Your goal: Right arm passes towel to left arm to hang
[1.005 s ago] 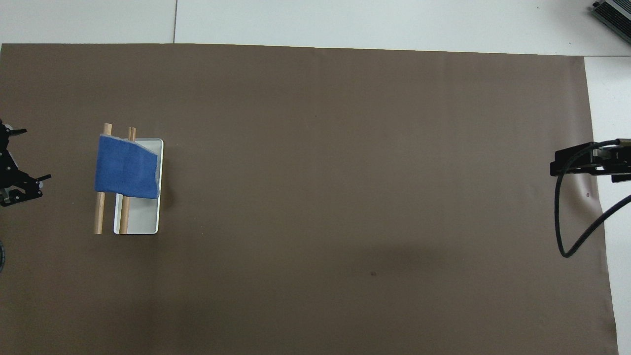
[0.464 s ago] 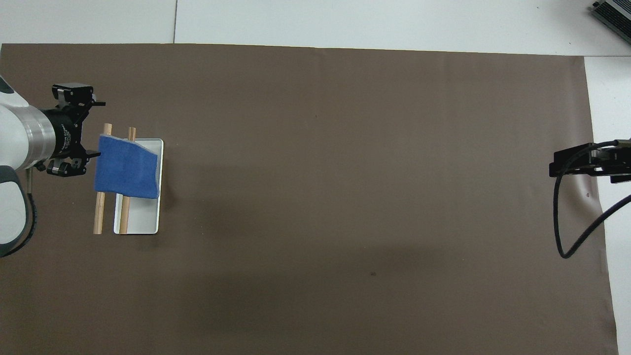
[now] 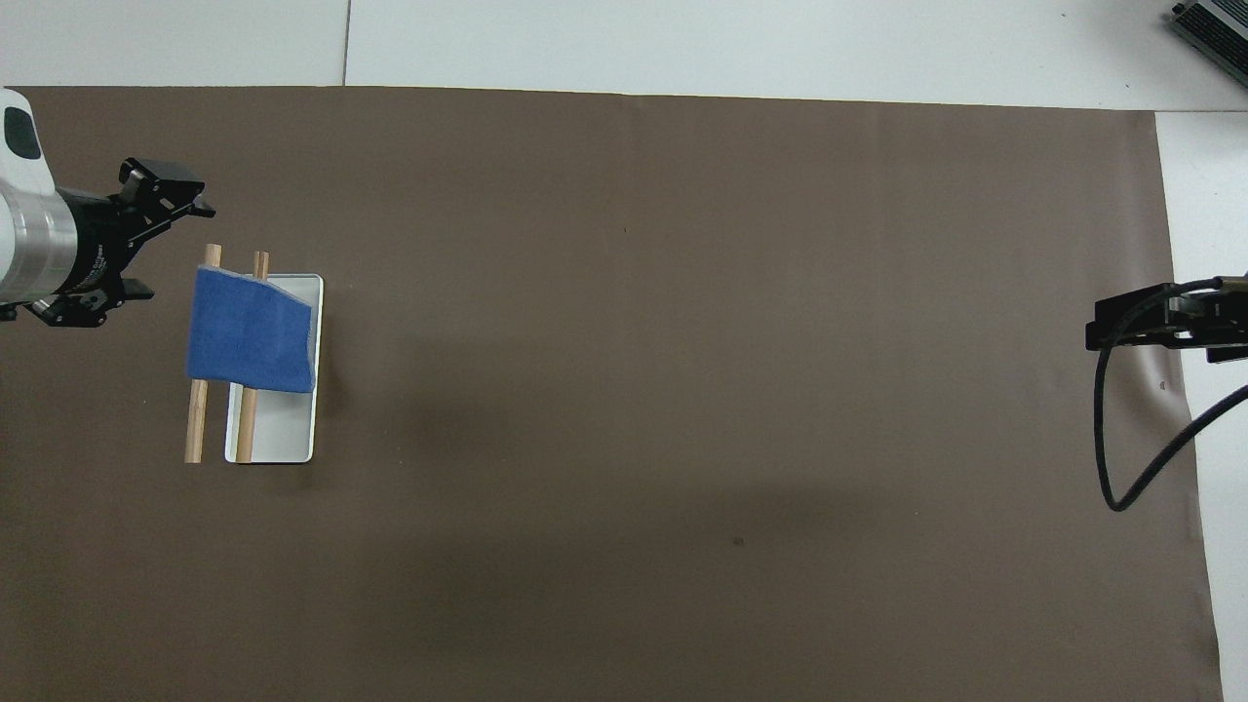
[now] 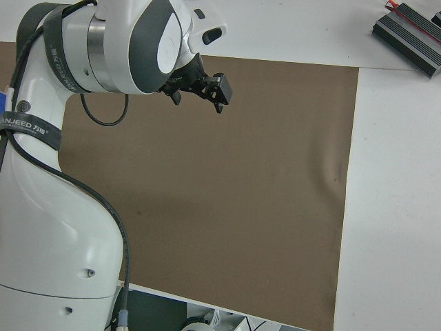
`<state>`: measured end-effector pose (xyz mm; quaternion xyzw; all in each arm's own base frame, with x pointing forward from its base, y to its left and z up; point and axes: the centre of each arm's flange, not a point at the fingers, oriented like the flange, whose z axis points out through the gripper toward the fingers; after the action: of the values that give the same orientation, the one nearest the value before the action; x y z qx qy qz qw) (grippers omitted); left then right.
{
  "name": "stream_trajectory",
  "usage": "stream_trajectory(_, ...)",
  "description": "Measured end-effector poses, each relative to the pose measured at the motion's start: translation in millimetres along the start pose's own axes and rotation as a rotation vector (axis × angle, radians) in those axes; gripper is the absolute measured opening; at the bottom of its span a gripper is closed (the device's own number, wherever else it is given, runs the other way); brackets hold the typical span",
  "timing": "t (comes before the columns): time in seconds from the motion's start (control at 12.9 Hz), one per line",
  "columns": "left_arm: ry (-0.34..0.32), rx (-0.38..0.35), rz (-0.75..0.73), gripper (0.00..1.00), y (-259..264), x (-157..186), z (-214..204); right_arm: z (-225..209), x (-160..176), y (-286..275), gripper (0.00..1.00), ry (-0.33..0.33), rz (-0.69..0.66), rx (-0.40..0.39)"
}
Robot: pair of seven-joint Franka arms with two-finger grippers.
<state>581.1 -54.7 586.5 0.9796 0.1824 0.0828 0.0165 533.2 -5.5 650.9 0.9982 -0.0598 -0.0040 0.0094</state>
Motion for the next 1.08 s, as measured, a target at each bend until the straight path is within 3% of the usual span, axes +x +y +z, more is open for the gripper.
stream_trajectory(0.23,-0.096,0.029,0.359,1.0,-4.7,-8.0,-21.2,3.1,-0.8,0.1,1.0,-0.007,0.0,-0.001)
stream_trajectory(0.46,-0.177,0.036,0.538,1.0,-7.9,-17.4,-38.6,3.5,-3.6,0.5,1.0,-0.01,0.0,-0.001)
stream_trajectory(1.08,-0.204,0.04,0.591,1.0,-11.1,-36.0,-58.4,4.1,-9.5,9.3,1.0,-0.045,0.015,-0.003)
